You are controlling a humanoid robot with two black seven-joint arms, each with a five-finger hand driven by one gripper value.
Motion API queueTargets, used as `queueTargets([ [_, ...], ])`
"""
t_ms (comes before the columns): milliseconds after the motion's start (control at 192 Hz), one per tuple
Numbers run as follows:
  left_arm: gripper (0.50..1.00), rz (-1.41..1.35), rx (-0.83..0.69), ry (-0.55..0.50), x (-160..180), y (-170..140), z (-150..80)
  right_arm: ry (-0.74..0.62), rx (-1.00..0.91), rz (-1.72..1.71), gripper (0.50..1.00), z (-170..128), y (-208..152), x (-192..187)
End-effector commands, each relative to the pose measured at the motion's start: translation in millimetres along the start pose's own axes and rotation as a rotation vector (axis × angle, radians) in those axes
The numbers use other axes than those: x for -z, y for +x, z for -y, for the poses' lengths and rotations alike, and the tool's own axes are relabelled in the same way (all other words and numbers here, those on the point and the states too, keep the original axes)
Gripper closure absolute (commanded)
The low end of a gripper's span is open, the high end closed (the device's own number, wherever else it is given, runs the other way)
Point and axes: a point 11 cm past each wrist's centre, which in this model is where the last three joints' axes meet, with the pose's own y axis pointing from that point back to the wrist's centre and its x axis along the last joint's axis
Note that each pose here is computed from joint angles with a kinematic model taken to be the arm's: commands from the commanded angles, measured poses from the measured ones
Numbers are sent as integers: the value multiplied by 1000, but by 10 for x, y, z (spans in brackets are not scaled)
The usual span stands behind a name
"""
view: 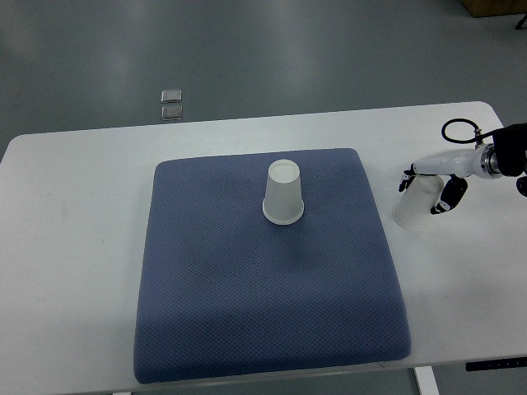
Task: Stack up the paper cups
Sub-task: 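Close the right hand's fingers around the white paper cup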
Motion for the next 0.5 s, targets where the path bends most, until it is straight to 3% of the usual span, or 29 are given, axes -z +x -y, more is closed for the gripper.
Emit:
queueTargets([
  [0, 500, 0, 0, 0, 0, -1, 0, 4, 3, -2, 840, 20, -7, 20],
  [495, 500, 0, 0, 0, 0, -1, 0, 8, -23, -14, 844, -22, 156, 34],
])
